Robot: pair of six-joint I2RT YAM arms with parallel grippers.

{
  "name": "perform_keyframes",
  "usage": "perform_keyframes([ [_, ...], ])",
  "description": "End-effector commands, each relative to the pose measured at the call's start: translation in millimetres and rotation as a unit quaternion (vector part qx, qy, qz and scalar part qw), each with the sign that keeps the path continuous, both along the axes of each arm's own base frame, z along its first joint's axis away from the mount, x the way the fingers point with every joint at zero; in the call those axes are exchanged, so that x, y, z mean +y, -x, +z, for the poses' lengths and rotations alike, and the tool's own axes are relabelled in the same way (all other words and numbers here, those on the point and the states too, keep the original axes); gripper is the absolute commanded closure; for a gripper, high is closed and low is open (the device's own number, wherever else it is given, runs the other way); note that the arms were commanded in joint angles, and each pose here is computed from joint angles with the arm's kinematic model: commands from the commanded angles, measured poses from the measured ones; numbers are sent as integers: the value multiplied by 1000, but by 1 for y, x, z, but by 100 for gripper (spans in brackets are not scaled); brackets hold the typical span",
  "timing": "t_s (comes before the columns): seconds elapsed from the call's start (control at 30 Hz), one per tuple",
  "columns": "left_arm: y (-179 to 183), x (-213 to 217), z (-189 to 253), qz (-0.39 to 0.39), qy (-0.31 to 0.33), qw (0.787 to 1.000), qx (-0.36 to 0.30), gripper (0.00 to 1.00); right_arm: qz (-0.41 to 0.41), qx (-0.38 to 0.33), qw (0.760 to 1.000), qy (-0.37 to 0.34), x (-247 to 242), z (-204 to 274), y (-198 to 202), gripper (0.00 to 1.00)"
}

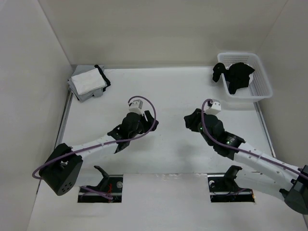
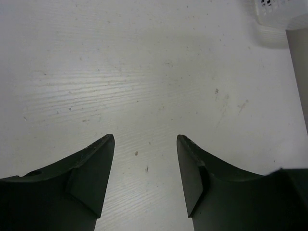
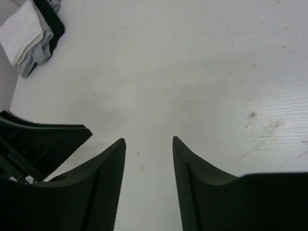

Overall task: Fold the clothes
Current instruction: Grab the tank top from the pile

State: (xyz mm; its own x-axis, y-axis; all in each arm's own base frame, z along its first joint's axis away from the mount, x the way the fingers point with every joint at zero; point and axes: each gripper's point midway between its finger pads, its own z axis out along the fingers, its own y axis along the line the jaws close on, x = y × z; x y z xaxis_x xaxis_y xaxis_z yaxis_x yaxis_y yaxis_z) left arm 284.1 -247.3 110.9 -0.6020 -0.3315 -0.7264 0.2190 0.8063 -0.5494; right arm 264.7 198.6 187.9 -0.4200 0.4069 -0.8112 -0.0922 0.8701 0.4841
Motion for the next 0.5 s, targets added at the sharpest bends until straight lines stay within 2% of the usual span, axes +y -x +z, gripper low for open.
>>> perform_keyframes([
  [0.0,5,-16,25,-36,35,998,-36,46,-38,-44,998,-30,-14,54,-25,64],
  [0.03,6,-17,25,-38,35,998,-37,46,-42,-45,998,-31,-16,57,-29,70],
  [0.07,6,-18,26,-41,37,998,-39,46,-51,-46,997,-33,-22,64,-39,82],
  [0.13,7,-20,24,-42,34,998,-43,46,-69,-45,996,-36,-32,71,-54,92],
  [0.2,8,-22,22,-49,32,997,-49,46,-84,-47,995,-34,-45,79,-77,98],
  [0.33,6,-21,22,-49,35,996,-65,48,-126,-52,991,-13,-78,92,-124,100],
  [0.47,5,-17,21,-45,42,996,-71,51,-188,-63,980,23,-133,102,-187,100],
])
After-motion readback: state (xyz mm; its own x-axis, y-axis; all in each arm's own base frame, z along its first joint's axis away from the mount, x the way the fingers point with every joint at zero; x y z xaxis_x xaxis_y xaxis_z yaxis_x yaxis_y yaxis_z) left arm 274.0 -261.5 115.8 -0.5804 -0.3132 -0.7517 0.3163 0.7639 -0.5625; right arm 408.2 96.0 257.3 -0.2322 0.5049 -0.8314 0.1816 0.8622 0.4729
